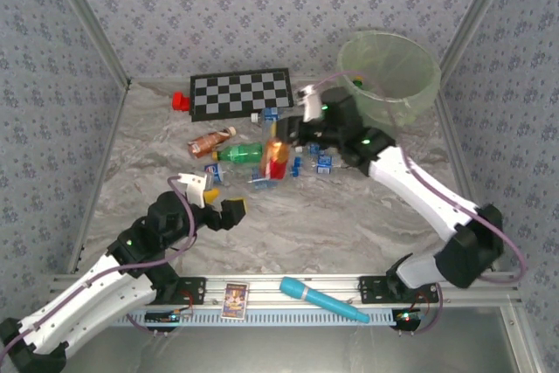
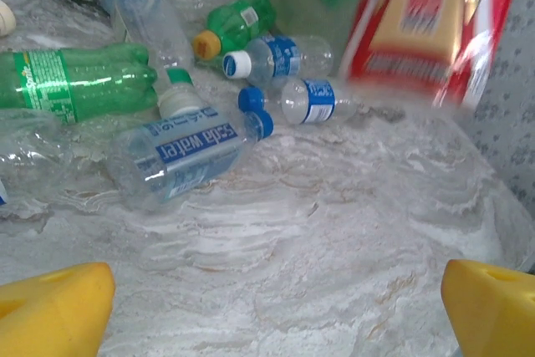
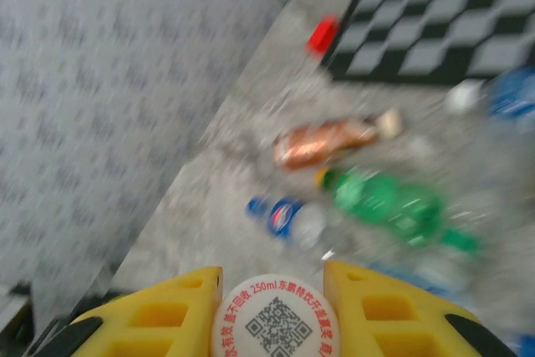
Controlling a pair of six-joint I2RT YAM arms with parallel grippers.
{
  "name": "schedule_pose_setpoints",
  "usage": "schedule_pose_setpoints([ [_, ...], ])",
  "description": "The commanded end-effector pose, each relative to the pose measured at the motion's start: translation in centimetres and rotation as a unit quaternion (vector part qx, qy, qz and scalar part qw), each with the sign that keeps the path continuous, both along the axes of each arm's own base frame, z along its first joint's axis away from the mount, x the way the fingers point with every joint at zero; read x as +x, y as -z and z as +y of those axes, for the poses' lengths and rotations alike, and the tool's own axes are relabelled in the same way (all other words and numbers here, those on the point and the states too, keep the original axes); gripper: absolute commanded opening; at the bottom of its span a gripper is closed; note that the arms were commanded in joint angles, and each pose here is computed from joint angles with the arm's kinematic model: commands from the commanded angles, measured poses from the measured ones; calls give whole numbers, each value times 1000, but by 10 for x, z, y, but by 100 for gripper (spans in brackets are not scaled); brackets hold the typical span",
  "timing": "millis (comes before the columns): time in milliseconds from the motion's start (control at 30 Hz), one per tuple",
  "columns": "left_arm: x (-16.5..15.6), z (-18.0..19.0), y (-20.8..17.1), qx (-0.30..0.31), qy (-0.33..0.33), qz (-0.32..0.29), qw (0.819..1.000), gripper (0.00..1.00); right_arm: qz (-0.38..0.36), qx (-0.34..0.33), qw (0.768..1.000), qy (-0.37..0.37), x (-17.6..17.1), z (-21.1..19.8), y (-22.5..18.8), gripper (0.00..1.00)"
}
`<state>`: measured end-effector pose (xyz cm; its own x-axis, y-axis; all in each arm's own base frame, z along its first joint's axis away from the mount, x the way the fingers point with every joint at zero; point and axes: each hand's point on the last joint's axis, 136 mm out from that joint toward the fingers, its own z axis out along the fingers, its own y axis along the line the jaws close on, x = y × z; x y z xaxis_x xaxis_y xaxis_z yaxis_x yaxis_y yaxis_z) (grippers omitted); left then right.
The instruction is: Put the plastic bottles in the bin
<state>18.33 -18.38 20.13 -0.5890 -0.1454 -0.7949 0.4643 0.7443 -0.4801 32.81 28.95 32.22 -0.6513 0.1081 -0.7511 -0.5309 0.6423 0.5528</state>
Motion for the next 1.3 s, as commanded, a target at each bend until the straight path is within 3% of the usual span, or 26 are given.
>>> schedule_pose_setpoints([
  [0, 3, 0, -13, -27, -12, -12, 999, 100, -57, -25, 990, 124, 20, -71, -33, 20],
  [100, 3, 0, -7, -24, -14, -8, 1000, 100, -104, -11, 971, 215, 34, -129, -73, 19],
  [267, 2, 1, -1, -24, -15, -3, 1000, 100, -201, -37, 916, 344, 47, -202, -135, 19],
  [367, 0, 0, -2, -36, -10, -4, 999, 100, -238, -72, 879, 408, 59, -235, -156, 20],
  [467, 0, 1, 1, -41, -13, -2, 999, 100, -234, -104, 842, 474, 78, -269, -158, 15],
  [767, -4, 3, 2, -55, -14, 4, 998, 100, -214, -175, 801, 531, 149, -322, -137, 21],
  [1033, -2, 8, 1, -48, -29, 4, 998, 100, -150, -233, 811, 515, 194, -341, -88, 23],
  [1100, -2, 11, 2, -45, -34, 5, 998, 100, -135, -231, 823, 501, 199, -335, -78, 29],
  [1133, -2, 11, 3, -43, -36, 5, 998, 100, -125, -227, 831, 492, 200, -332, -74, 37],
  [1200, -1, 13, 3, -41, -39, 7, 998, 100, -109, -211, 840, 488, 199, -328, -73, 71],
  [1267, -1, 14, 4, -38, -41, 9, 998, 100, -102, -205, 843, 487, 195, -323, -76, 96],
])
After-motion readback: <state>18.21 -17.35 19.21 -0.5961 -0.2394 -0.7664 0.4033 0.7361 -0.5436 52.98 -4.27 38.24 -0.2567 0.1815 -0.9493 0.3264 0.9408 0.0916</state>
